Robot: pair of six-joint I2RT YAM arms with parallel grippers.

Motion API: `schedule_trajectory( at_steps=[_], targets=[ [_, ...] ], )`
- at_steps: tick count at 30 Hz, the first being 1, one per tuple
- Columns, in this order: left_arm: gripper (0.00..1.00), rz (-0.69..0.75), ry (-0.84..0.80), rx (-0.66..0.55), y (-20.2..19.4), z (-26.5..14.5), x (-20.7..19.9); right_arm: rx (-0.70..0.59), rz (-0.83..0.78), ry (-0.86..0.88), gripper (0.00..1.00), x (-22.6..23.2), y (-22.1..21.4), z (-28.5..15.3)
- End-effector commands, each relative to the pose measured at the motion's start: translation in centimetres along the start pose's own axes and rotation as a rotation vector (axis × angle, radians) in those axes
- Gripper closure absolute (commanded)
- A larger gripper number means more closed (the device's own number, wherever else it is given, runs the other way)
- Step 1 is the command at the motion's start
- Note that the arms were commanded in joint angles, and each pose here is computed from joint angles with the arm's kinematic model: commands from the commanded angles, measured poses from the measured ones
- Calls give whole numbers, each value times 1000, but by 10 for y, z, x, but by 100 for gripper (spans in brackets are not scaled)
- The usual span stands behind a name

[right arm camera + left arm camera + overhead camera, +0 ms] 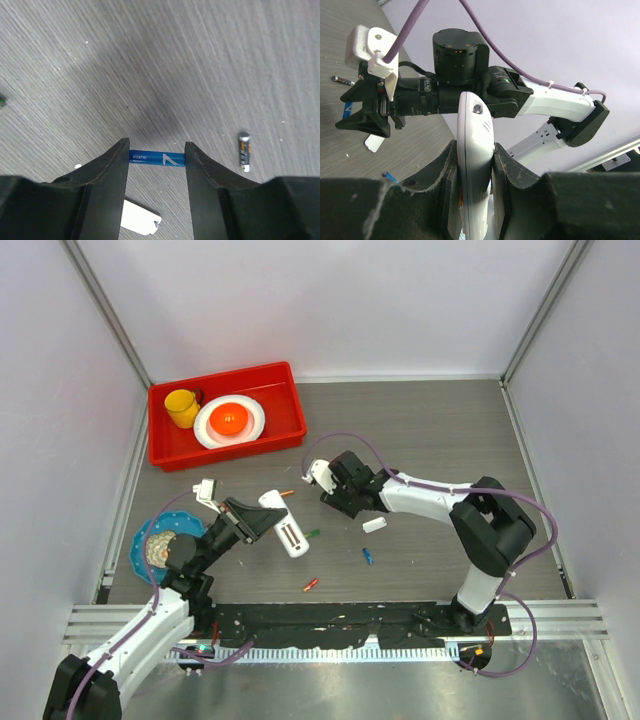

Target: Load the batteries into the remote control

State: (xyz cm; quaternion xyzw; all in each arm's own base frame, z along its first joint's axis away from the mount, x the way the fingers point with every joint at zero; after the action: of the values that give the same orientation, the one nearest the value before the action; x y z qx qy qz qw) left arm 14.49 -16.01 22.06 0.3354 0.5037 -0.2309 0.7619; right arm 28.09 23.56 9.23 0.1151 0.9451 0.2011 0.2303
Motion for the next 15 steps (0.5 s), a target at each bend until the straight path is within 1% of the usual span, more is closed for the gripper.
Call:
schedule_trajectory(
  at_steps=[1,4,6,9,10,12,13,15],
  targets=[
    [100,4,26,-1,-8,-10,19,-22,30,77,96,8,3,8],
    [100,-1,27,-1,-8,-11,20,-4,43,96,96,12,-2,13],
    [100,-3,27,-1,-8,-11,20,-18,57,139,96,16,-1,15],
    [100,-2,26,-1,-8,-11,20,-14,83,156,87,15,1,19],
    [100,-2,26,-3,-8,-11,20,-11,88,157,81,15,0,20],
    [100,-2,26,-3,-8,-11,20,-7,92,158,75,14,0,21],
    [100,-1,26,-1,-8,-11,20,-6,91,152,67,13,0,21],
    [100,-2,29,-2,-8,-11,20,-1,93,150,60,13,-1,21]
  ],
)
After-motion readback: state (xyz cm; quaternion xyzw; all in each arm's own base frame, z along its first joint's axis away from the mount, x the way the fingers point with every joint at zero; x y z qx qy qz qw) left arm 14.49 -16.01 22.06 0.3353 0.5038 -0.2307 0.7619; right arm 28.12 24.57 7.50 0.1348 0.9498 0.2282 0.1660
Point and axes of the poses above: each gripper's point midway between its finger pads, its own z axis out along the fingers, its own x axis along the line the jaws close on, y = z × x, the point moved 6 cm from there along -z, back along the fingers, and after that the axes turned 10 degrees about -z, right-handed, at the moved point
